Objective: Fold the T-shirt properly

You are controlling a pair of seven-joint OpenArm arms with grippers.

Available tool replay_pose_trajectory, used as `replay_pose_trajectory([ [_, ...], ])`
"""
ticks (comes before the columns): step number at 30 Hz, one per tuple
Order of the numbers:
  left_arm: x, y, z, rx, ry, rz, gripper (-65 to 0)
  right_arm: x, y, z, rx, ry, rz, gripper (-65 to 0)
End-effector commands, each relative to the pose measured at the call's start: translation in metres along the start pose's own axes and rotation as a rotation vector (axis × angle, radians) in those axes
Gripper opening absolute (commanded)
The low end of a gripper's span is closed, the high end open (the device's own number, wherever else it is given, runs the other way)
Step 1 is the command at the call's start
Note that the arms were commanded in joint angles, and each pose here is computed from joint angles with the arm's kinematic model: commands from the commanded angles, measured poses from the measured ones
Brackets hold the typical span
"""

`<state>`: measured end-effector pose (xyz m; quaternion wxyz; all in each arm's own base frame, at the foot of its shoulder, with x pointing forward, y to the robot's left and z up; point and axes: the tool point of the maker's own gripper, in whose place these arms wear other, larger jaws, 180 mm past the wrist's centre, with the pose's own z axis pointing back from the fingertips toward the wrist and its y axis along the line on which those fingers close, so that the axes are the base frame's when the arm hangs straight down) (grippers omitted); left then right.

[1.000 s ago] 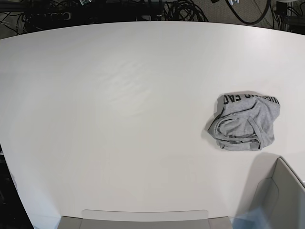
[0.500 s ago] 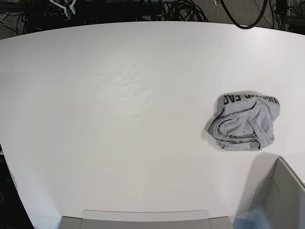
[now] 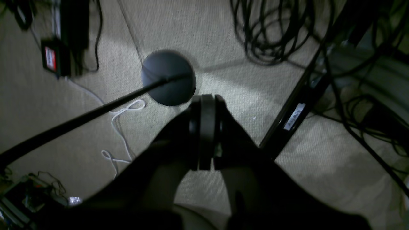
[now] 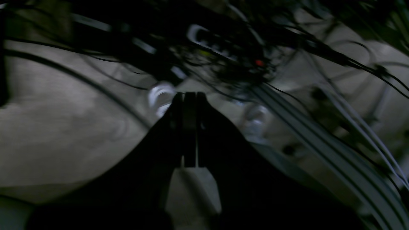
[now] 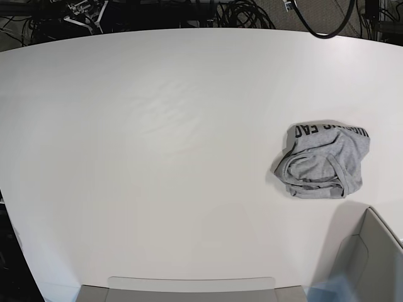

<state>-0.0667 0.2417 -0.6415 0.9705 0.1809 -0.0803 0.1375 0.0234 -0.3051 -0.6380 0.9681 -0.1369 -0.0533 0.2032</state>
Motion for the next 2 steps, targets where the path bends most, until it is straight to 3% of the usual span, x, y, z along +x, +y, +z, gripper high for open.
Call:
replay_pose_trajectory([
  [1, 0.0178, 0.0099, -0.004, 0.029, -0.045, 0.0, -65.0, 0.003, -0.0121, -0.0002, -0.026, -0.012, 0.0, -65.0],
  [2, 0.0184, 0.0088, -0.004, 0.028, -0.046, 0.002, -65.0, 0.0037, -0.0079, -0.0003, -0.02, -0.013, 0.0, -65.0],
])
